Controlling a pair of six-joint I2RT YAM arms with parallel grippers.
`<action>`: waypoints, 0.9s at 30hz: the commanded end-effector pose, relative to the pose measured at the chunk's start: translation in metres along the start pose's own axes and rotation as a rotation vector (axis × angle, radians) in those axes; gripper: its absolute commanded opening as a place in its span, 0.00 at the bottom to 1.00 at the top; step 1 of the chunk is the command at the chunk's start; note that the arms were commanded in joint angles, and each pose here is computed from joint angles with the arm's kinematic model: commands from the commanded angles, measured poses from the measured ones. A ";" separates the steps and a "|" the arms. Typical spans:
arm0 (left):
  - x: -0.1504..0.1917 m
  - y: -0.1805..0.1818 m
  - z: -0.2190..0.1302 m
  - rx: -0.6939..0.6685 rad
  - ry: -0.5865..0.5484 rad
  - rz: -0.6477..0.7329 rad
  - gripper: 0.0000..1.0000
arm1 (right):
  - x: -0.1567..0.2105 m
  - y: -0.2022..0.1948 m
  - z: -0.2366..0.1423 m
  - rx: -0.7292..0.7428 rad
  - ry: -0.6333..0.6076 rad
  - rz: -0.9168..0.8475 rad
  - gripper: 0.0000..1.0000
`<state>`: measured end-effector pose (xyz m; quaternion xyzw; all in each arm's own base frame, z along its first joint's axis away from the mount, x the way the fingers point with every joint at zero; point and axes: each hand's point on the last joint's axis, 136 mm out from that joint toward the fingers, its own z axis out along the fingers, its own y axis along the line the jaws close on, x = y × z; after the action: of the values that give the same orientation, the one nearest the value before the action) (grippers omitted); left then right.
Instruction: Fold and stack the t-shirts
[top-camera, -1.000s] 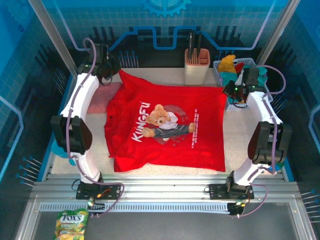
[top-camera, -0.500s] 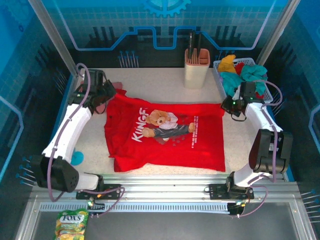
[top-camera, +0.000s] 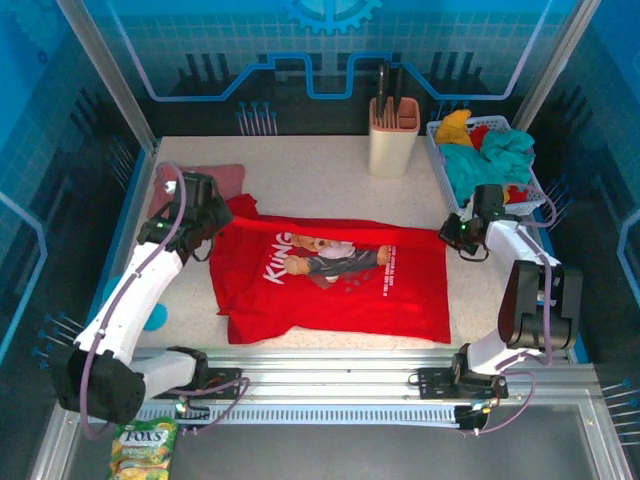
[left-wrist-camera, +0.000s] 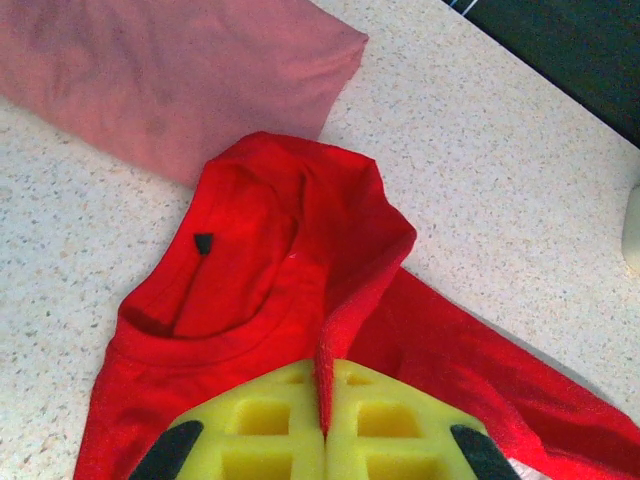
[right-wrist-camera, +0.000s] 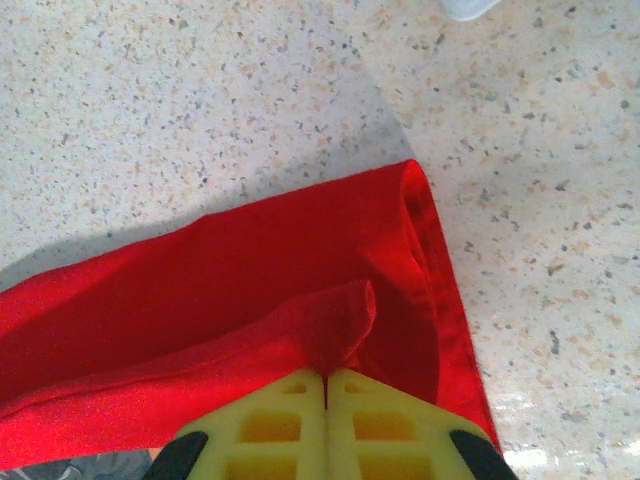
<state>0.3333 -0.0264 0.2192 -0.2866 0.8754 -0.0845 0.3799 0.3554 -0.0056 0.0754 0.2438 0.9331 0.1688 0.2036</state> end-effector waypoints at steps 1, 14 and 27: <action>0.013 0.022 -0.008 -0.078 -0.030 -0.005 0.00 | -0.003 -0.007 -0.007 0.022 -0.042 -0.014 0.00; 0.080 0.069 -0.001 -0.155 0.018 -0.078 0.00 | 0.019 -0.020 -0.003 0.049 -0.012 -0.009 0.00; 0.115 0.095 0.017 -0.217 0.053 -0.096 0.07 | 0.032 -0.031 -0.002 0.085 0.004 -0.008 0.00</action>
<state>0.2429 -0.0182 0.1066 -0.3530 0.8803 -0.0291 0.3155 0.3247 -0.0091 0.0552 0.2491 0.9386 0.1427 0.1913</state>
